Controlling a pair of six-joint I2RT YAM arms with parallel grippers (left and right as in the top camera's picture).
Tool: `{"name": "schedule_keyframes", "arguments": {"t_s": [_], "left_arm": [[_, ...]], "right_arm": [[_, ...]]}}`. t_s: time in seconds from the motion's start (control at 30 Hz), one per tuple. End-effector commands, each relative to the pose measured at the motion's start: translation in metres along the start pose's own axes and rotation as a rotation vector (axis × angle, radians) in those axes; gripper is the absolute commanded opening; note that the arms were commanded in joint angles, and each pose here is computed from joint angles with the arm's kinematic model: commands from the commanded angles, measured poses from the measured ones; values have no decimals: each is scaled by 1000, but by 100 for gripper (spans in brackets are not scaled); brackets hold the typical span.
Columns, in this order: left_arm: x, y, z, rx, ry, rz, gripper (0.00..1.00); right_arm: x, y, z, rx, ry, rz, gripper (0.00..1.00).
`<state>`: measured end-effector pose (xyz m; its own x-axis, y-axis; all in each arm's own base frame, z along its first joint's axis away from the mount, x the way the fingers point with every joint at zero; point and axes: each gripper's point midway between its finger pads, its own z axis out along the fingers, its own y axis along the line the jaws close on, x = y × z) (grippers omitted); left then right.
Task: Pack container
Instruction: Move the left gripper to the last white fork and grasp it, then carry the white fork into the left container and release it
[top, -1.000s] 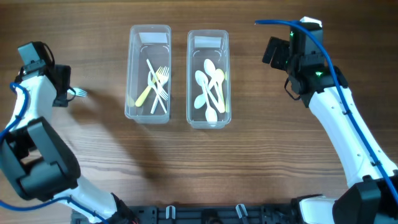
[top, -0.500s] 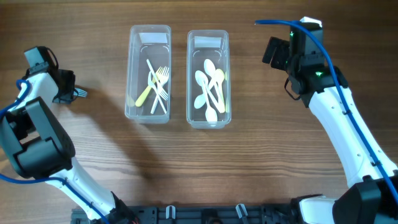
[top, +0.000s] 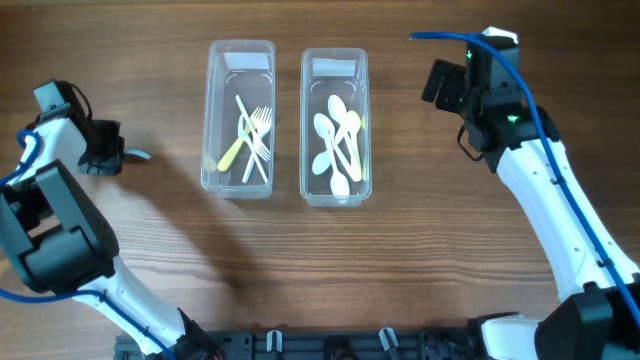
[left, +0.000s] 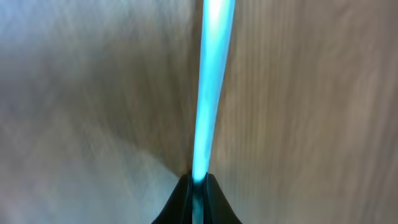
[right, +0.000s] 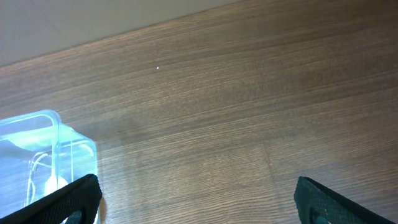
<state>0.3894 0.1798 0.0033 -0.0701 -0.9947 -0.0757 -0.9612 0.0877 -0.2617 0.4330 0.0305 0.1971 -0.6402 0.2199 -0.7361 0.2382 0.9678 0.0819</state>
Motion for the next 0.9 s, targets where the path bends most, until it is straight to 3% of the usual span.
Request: {"name": "schedule_keyframes", "arguments": {"t_s": [0.0,0.17,0.2,0.33,0.4,0.53,0.6,0.83,0.87], "left_arm": [[8,-3,-37,57,-3,51,4],[-1,-41,-166,341,-174,101,4],[9,-53,-205,451,-207,205,4],[55,-77,-270,634,-288,528,4],[104,-93,-291,726,-318,868,4],[192,-103,-278,759,-306,1376,4],[227,-102,-254,736,-250,1540,4],[250,-99,-175,578,-92,1590,5],[250,-99,-171,571,-85,1591,24]], "right_arm": [[-4,-4,0,17,-11,5,100],[-4,-4,0,17,-11,5,100],[-4,-4,0,17,-11,5,100],[-4,-4,0,17,-11,5,100],[-4,-4,0,17,-11,5,100],[-4,-4,0,17,-11,5,100],[-4,-4,0,17,-11,5,100],[-4,-4,0,17,-11,5,100],[-4,-4,0,17,-11,6,100]]}}
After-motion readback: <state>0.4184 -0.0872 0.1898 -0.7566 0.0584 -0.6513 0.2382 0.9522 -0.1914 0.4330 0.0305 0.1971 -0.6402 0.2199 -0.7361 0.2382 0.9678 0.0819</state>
